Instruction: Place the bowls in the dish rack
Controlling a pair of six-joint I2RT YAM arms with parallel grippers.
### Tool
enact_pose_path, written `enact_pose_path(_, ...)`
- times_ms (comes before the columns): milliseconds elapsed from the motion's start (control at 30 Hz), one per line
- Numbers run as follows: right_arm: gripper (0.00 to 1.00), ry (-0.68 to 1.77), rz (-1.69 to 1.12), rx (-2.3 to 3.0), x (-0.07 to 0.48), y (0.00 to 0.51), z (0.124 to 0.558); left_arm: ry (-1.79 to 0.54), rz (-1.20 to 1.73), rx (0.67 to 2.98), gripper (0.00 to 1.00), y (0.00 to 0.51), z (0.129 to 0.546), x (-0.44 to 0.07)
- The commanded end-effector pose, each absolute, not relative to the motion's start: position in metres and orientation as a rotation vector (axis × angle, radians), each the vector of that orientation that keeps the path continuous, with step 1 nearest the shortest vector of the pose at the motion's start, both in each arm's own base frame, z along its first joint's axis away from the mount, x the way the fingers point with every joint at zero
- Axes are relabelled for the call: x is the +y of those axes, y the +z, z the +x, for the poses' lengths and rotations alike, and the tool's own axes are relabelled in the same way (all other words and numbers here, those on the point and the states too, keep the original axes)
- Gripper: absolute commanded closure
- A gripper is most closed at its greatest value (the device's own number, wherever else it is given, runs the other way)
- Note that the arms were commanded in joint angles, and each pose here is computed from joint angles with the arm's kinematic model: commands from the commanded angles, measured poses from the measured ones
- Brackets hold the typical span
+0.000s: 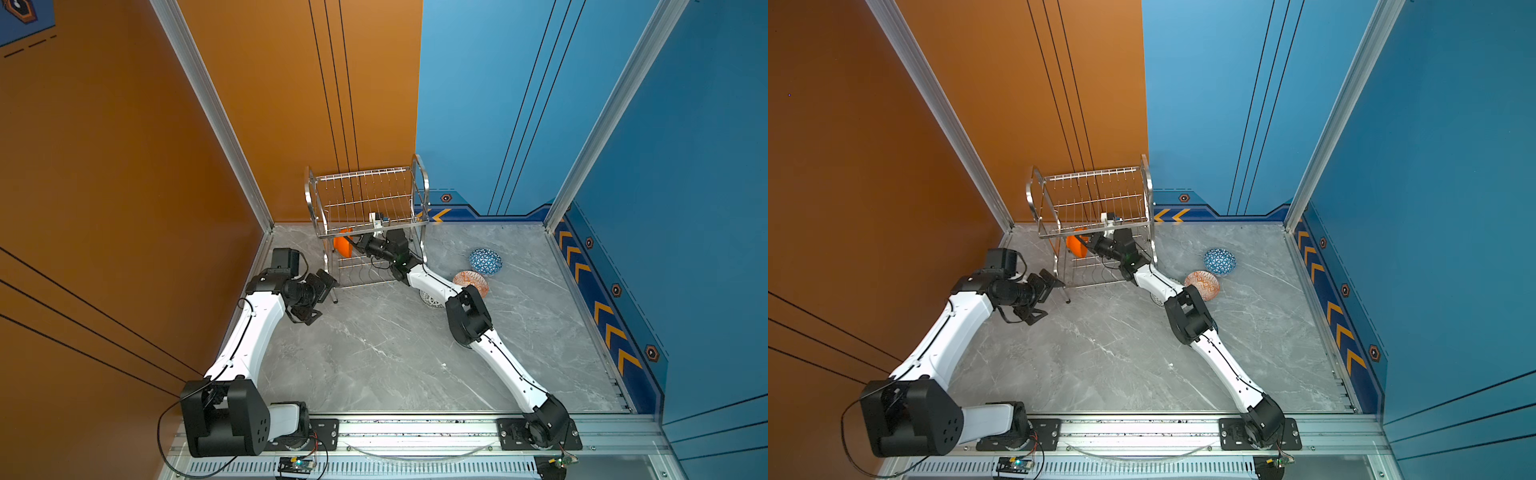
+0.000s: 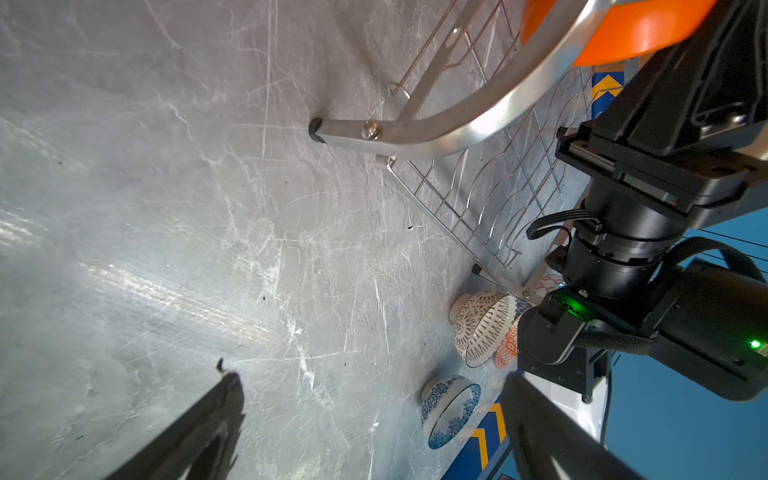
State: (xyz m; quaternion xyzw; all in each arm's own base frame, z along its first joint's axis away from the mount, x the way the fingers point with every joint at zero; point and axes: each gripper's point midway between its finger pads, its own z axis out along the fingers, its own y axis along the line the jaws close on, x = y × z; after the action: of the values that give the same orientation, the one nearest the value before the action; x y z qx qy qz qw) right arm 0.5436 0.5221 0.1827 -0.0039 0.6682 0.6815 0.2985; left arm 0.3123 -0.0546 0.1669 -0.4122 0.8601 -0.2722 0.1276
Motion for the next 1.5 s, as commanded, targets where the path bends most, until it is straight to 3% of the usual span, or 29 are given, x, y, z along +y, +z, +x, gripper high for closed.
enact_pose_path(0, 1.0, 1.804, -0.06, 1.747, 0.525, 0.194, 0.541, -0.792, -1.191, 2.511, 0.02, 0.171, 0.312, -0.053)
enact_pose_path(567, 1.0, 1.882, -0.074, 1.718, 0.541, 0.197, 0.524, -0.788, -1.196, 2.513, 0.02, 0.17, 0.31, -0.054)
enact_pose_path(1467, 1.0, 1.795, -0.019, 1.822, 0.542, 0.144, 0.536, -0.771, -1.209, 2.526, 0.02, 0.166, 0.302, -0.053)
